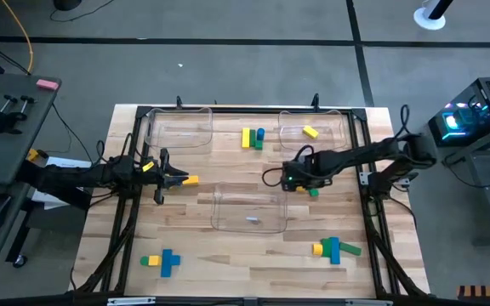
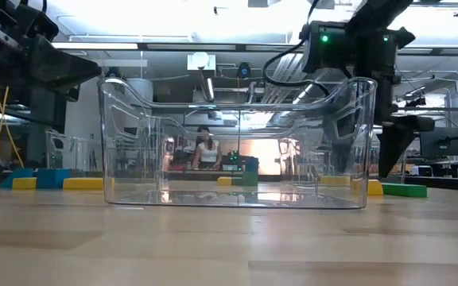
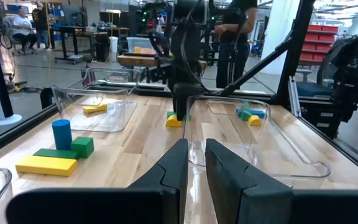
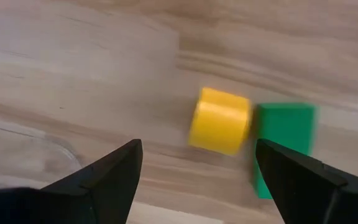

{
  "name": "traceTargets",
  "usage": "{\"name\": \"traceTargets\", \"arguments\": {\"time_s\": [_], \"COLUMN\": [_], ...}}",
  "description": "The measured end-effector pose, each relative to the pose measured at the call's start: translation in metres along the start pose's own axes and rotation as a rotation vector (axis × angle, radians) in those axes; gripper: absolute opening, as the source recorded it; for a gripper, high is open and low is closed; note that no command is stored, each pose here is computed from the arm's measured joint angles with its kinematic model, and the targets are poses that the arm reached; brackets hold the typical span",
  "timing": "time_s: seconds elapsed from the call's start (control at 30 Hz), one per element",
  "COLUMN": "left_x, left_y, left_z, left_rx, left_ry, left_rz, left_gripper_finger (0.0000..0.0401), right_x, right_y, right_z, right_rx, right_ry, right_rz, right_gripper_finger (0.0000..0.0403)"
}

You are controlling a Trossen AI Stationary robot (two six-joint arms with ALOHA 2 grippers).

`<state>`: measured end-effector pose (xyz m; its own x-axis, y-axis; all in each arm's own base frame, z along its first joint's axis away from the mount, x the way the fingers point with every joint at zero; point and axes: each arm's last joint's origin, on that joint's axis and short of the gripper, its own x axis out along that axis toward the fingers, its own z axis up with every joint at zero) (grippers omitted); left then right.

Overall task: Sort blocks
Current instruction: Put the yellow block into the right transparent bin

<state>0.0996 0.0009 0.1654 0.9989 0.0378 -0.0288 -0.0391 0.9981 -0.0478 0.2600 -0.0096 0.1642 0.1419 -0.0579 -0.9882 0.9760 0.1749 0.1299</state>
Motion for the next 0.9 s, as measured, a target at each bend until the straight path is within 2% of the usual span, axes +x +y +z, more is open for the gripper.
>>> {"name": "traceTargets", "arguments": {"time_s": [0.13,0.3,0.53,0.9], "left_x": [0.0,0.0,0.0,0.0], "left_y": [0.0,0.0,0.0,0.0], "left_z": [0.0001,0.0001,0.0001,0.0], "left_rx": [0.0,0.0,0.0,0.0], "left_ry": [0.0,0.0,0.0,0.0], "left_rz": [0.0,0.0,0.0,0.0], "left_gripper_finger": [0.0044,0.0044,0.0044,0.0044], "right_x": [0.0043,0.0054,0.0057,0.0063], "right_y": [0.0068,0.0041,0.0052,0.0049], "right_z": [-0.0017,-0.0027,-0.0022,-0.0019], "right_rx": [0.014,0.041,0.041,0.078], "right_ry": [-0.004,0.0,-0.008,-0.015], "right_rz": [0.036,0.001,0.012,0.009], "right_gripper_finger": [0.0311,0.0302,0.0279,0.0277]}}
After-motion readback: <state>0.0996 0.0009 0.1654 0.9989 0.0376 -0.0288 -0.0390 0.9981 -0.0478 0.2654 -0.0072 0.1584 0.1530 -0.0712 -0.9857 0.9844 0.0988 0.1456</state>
